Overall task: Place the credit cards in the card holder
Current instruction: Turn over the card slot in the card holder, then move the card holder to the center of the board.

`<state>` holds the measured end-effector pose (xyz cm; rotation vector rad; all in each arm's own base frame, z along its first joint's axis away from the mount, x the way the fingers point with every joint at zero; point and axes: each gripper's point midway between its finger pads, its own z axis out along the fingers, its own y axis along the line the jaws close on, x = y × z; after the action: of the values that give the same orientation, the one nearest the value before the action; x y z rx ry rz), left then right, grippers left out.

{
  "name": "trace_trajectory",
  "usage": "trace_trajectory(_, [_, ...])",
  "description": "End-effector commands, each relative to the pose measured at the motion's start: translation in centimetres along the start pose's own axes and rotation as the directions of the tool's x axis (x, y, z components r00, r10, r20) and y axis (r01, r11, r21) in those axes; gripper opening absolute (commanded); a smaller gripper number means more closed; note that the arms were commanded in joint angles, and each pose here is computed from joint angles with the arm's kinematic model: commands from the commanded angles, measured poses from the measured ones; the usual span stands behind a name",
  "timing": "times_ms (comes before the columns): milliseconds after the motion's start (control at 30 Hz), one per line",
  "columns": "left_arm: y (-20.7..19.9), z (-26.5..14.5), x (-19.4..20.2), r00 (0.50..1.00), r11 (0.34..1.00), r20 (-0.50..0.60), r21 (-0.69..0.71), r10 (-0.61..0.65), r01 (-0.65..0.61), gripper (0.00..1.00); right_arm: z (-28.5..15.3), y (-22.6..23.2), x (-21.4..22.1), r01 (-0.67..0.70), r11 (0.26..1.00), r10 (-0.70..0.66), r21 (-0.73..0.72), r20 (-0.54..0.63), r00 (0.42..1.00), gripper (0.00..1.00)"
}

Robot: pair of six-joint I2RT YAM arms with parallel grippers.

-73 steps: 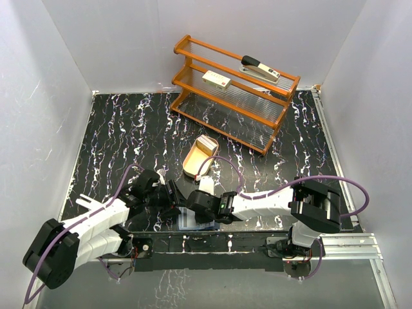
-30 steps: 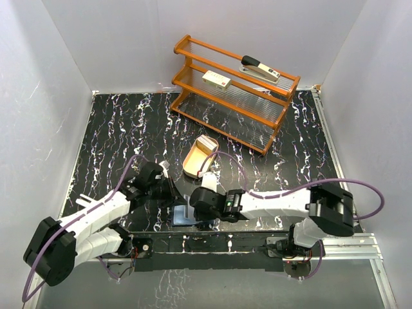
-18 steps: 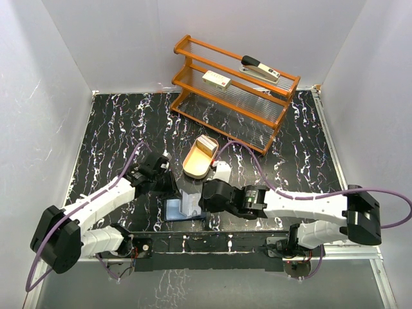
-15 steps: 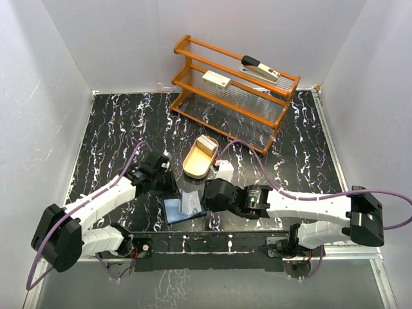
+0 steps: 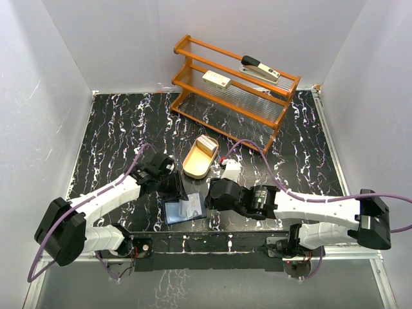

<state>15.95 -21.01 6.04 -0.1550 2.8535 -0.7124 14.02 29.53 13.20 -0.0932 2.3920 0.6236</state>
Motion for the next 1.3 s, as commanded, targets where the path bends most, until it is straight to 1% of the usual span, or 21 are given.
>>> trace_trajectory(0, [-3.3, -0.6, 0.2, 1.0, 0.992, -0.014, 0.122, -0.021, 0.023, 0.37, -0.6, 0.2, -1.6, -0.038, 0.999, 0.039, -0.013, 0.063, 0.997, 0.38])
trace_trajectory(200, [-5.4, -0.5, 0.8, 1.0, 0.979, -0.019, 0.203, -0.023, 0.026, 0.42, -1.1, 0.2, -2.3, -0.049, 0.999, 0.05, -0.019, 0.083, 0.995, 0.39])
trace_trajectory(300, [-5.4, -0.3, 1.0, 0.999, 0.975, -0.021, 0.216, -0.038, 0.042, 0.42, -1.2, 0.3, -2.4, -0.048, 0.999, 0.049, -0.02, 0.085, 0.995, 0.39])
trace_trajectory(433, [-4.0, -0.6, 0.8, 0.999, 0.988, 0.01, 0.146, -0.046, 0.044, 0.45, -0.9, 0.9, -2.1, -0.037, 0.998, 0.04, -0.042, 0.069, 0.997, 0.4])
trace_trajectory(600, [-0.5, -1.4, 0.0, 0.996, 0.998, 0.066, -0.018, -0.063, 0.064, 0.48, -0.4, 1.5, -2.5, -0.005, 0.999, 0.008, -0.036, 0.071, 0.997, 0.4])
trace_trajectory(733, [2.1, -1.9, -0.2, 0.989, 0.989, 0.084, -0.075, -0.12, 0.127, 0.5, 0.5, 1.5, -4.4, 0.049, 0.999, -0.048, -0.007, 0.093, 0.995, 0.41])
trace_trajectory(833, [3.4, -2.2, -0.3, 0.984, 0.983, 0.103, -0.093, -0.148, 0.158, 0.52, 1.5, 1.1, -6.4, 0.121, 0.992, -0.122, 0.019, 0.11, 0.986, 0.42])
trace_trajectory(900, [4.2, -2.3, -0.2, 0.981, 0.978, 0.109, -0.114, -0.163, 0.175, 0.54, 2.4, 0.4, -7.9, 0.165, 0.984, -0.171, 0.062, 0.116, 0.978, 0.43])
trace_trajectory(1033, [5.9, -2.0, 0.2, 0.979, 0.968, 0.112, -0.166, -0.172, 0.189, 0.56, 4.0, -1.1, -11.1, 0.247, 0.954, -0.268, 0.171, 0.111, 0.957, 0.44])
trace_trajectory(1267, [7.4, -1.1, 0.4, 0.975, 0.956, 0.127, -0.207, -0.183, 0.206, 0.6, 7.2, -1.3, -15.7, 0.364, 0.903, -0.396, 0.229, 0.115, 0.911, 0.48])
